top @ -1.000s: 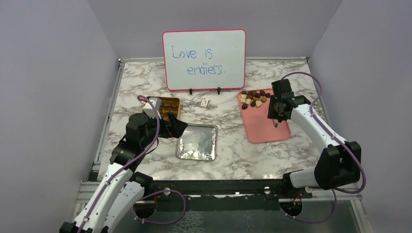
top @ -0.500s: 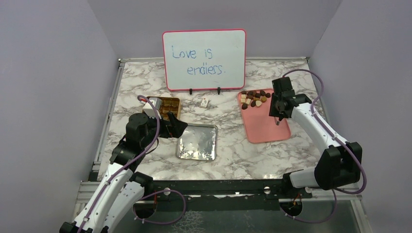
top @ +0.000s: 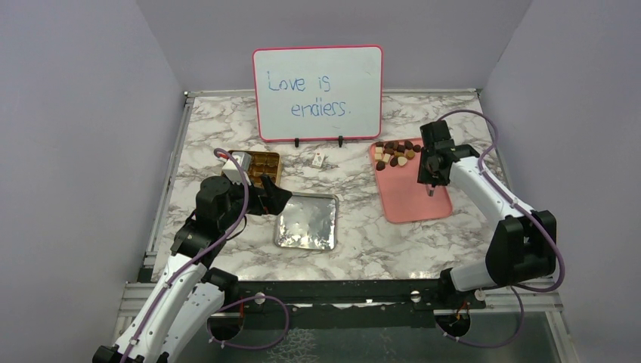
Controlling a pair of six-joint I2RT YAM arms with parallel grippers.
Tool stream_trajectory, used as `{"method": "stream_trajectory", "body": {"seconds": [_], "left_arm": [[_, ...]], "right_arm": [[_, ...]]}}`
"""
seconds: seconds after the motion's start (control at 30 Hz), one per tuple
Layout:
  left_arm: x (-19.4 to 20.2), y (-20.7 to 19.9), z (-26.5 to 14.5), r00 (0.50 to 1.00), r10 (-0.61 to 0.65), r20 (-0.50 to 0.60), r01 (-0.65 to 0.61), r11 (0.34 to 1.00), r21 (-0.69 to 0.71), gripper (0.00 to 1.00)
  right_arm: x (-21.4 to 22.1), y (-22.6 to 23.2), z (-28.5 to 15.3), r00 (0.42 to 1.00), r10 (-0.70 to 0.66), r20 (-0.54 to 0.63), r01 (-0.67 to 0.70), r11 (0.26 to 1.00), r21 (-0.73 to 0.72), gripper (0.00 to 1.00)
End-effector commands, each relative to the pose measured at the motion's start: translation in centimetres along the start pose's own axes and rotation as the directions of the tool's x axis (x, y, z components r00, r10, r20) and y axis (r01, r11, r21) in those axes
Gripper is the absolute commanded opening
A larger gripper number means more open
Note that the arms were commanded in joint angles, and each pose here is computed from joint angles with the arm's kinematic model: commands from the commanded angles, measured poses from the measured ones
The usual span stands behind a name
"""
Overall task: Pack the chocolate
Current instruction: Pick up the fake chocolate from the plate.
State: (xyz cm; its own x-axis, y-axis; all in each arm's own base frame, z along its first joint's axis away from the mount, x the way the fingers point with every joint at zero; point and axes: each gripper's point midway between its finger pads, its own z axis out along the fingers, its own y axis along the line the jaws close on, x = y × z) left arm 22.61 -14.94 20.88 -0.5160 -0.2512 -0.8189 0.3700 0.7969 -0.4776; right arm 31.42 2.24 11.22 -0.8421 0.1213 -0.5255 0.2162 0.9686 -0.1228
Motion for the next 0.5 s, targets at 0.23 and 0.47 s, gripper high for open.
{"method": "stream_trajectory", "body": {"seconds": [0.23,0.47], "left_arm": [[-0.3,0.0,0.0,1.000,0.018,0.016,-0.018,1.000,-0.005,0.99],[-0.3,0.1,0.0,1.000,0.019,0.018,-0.019,1.000,-0.008,0.99]], "right_arm": [[0.2,0.8,0.6,1.000,-0.019,-0.023,0.018,0.999,-0.050,0.33],[0.5,1.2,0.2,0.999,-0.029,-0.029,0.026,0.996,-0.084,0.30]]}}
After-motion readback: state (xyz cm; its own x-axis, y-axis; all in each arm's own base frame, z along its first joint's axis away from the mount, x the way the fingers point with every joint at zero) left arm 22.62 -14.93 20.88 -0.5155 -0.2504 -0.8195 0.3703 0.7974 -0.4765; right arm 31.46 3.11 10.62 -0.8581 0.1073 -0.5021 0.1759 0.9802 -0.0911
